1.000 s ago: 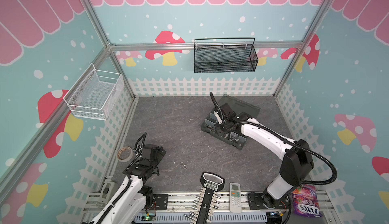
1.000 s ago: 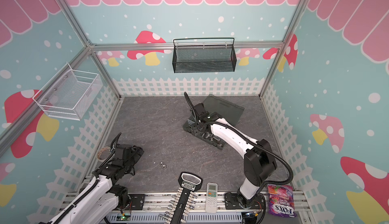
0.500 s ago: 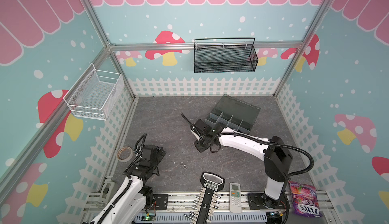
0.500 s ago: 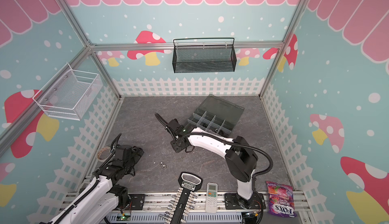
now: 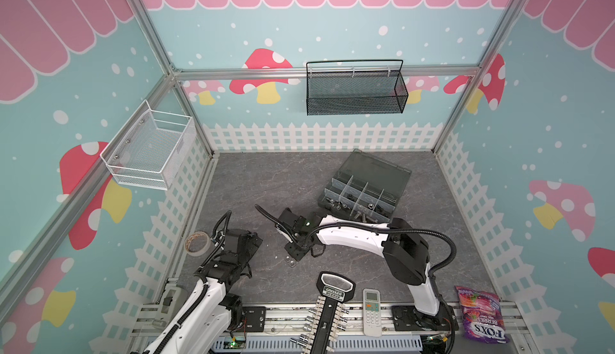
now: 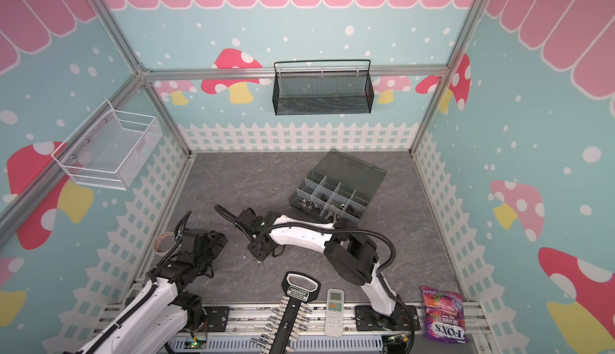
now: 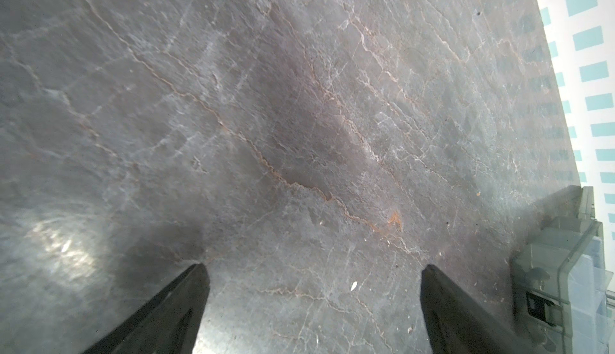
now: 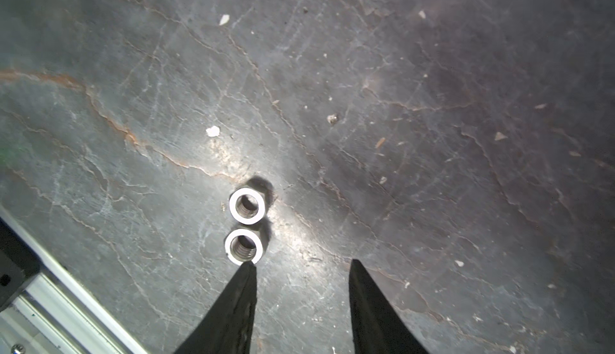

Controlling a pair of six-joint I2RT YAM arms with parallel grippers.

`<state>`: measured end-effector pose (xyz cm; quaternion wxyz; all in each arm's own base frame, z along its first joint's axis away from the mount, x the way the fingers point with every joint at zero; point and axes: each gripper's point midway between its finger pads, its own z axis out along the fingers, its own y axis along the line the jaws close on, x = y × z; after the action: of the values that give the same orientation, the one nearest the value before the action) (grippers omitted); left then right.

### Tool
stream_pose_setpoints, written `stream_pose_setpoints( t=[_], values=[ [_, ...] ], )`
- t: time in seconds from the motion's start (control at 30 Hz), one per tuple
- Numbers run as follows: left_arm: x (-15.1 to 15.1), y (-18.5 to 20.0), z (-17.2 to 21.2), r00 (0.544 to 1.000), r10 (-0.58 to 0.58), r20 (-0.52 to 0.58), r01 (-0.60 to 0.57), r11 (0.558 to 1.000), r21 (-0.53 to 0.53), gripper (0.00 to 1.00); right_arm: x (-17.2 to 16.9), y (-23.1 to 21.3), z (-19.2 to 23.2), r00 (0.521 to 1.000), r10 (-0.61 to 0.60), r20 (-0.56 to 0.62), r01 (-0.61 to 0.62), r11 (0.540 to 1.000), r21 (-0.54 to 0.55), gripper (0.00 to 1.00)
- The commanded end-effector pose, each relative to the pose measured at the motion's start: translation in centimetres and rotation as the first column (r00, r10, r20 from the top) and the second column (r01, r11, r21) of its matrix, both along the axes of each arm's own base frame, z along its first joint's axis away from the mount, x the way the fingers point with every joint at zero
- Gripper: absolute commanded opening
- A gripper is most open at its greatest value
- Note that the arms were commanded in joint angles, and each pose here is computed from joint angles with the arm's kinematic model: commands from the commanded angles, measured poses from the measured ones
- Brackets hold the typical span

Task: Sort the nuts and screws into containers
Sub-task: 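Move the right gripper back to the two remaining silver nuts, then lower the right gripper around the nearer silver nut and close on it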

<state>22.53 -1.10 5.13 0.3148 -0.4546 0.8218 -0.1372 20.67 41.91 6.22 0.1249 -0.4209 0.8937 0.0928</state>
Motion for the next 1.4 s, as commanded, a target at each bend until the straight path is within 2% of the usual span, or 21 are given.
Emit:
stream_pose_setpoints(
  t=[0.0,0.33,1.0,1.37],
  values=[
    [-0.2,0.1,-0.3,1.000,0.023,0.001,-0.023,1.000,-0.017,1.00,-0.7,0.6,-0.6,0.999,0.049,-0.010,-0.049,0.999,-0.017,0.48],
    [-0.3,0.2,-0.5,1.000,0.024,-0.001,-0.024,1.000,-0.017,1.00,-2.2,1.6,-1.9,0.992,0.116,-0.042,-0.117,0.993,-0.025,0.50],
    [-0.2,0.1,-0.4,1.000,0.026,0.001,-0.026,0.999,-0.020,1.00,-2.7,1.1,-4.8,0.991,0.097,-0.086,-0.105,0.990,-0.091,0.49],
    [-0.1,0.1,-0.3,1.000,0.026,0.004,-0.026,0.999,-0.020,1.00,-3.1,-0.3,-5.5,0.991,0.084,-0.102,-0.098,0.985,-0.142,0.44]
  ],
)
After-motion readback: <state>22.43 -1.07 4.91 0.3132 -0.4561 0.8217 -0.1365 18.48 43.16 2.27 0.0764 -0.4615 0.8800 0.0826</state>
